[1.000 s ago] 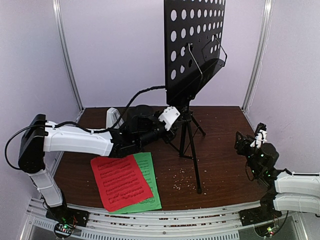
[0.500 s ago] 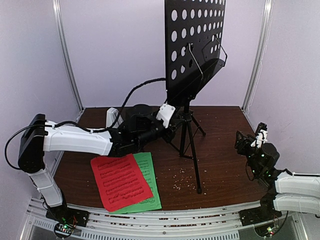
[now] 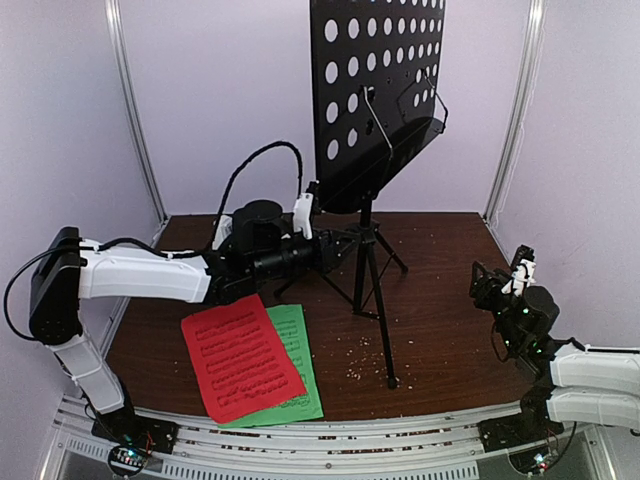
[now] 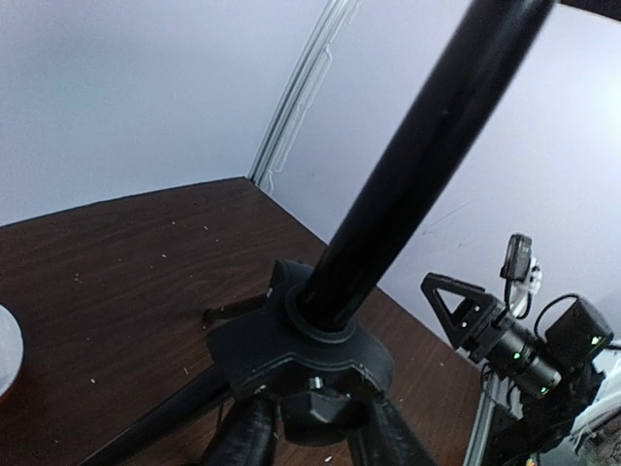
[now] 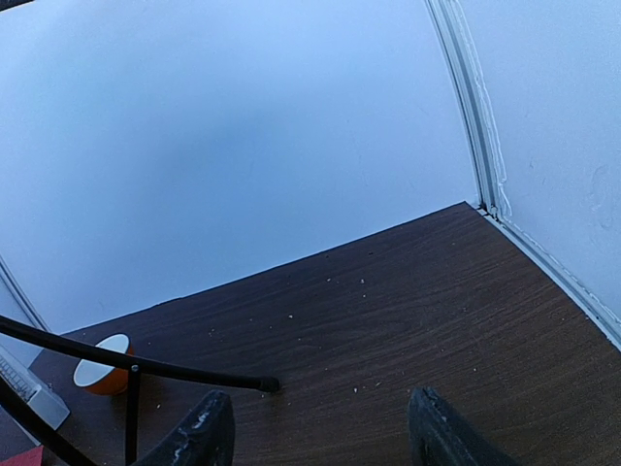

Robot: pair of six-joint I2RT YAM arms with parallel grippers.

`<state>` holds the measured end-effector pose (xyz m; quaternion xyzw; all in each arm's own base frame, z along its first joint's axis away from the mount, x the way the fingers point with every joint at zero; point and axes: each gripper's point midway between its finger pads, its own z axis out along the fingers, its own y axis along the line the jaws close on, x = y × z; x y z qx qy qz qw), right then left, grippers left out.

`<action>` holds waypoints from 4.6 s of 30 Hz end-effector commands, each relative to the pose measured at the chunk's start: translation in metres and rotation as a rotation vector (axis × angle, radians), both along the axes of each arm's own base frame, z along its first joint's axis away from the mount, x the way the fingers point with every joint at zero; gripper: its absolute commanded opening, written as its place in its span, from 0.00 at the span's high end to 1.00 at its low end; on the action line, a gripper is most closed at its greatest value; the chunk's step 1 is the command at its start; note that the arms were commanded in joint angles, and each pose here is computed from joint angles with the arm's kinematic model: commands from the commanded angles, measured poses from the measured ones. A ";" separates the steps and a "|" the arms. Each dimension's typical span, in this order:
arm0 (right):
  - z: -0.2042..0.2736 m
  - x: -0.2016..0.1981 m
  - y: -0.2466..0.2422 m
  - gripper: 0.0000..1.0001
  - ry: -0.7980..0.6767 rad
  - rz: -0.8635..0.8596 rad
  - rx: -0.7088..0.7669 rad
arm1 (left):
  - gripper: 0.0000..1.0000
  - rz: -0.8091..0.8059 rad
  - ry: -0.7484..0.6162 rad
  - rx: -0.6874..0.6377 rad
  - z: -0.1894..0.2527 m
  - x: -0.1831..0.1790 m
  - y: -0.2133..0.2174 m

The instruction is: Pack up the instrument practice props

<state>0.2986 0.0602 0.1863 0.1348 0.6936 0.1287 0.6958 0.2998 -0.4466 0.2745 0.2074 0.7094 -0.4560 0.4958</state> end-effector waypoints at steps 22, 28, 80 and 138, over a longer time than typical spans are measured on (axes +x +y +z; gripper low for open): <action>0.002 -0.002 -0.006 0.33 -0.010 -0.028 0.019 | 0.38 0.024 -0.635 0.361 0.021 -0.021 0.011; 0.002 -0.001 -0.006 0.33 -0.011 -0.026 0.022 | 0.45 0.090 -0.676 0.474 0.013 -0.014 0.013; 0.001 -0.001 -0.006 0.32 -0.004 -0.033 0.025 | 0.95 0.014 -0.370 0.300 0.013 -0.006 -0.006; 0.007 -0.039 0.207 0.25 0.262 0.555 -0.086 | 0.35 -0.247 -0.309 0.471 -0.140 0.052 0.129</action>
